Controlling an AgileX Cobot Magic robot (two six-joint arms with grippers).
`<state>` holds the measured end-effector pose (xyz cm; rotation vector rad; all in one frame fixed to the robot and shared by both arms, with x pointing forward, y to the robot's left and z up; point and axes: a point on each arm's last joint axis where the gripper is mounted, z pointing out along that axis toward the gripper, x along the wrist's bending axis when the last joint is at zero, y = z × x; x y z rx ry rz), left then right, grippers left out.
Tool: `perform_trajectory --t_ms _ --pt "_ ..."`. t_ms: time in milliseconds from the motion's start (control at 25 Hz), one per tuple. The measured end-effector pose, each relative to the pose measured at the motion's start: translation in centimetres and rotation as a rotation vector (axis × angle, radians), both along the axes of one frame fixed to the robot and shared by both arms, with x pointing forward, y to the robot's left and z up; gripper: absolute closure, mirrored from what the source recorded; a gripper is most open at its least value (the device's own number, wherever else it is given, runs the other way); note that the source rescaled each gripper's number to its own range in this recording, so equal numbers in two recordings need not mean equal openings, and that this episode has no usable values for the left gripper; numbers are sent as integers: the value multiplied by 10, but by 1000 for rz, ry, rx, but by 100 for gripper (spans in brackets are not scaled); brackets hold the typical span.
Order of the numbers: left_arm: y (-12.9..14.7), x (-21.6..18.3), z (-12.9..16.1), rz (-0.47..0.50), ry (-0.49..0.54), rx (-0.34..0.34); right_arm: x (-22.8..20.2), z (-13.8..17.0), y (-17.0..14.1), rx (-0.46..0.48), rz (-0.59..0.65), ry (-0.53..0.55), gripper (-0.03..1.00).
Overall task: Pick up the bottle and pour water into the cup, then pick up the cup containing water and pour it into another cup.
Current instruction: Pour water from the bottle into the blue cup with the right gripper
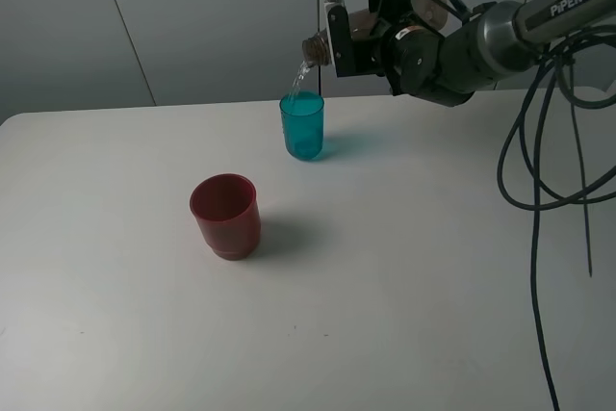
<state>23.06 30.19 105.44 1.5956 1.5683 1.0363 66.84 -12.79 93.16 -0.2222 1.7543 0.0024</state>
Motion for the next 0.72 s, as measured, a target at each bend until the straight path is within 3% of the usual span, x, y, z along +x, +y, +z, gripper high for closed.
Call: perform_trajectory --t_ms 720 --pt "0 0 0 0 0 0 0 1 -1 -35 -1 -19 93"
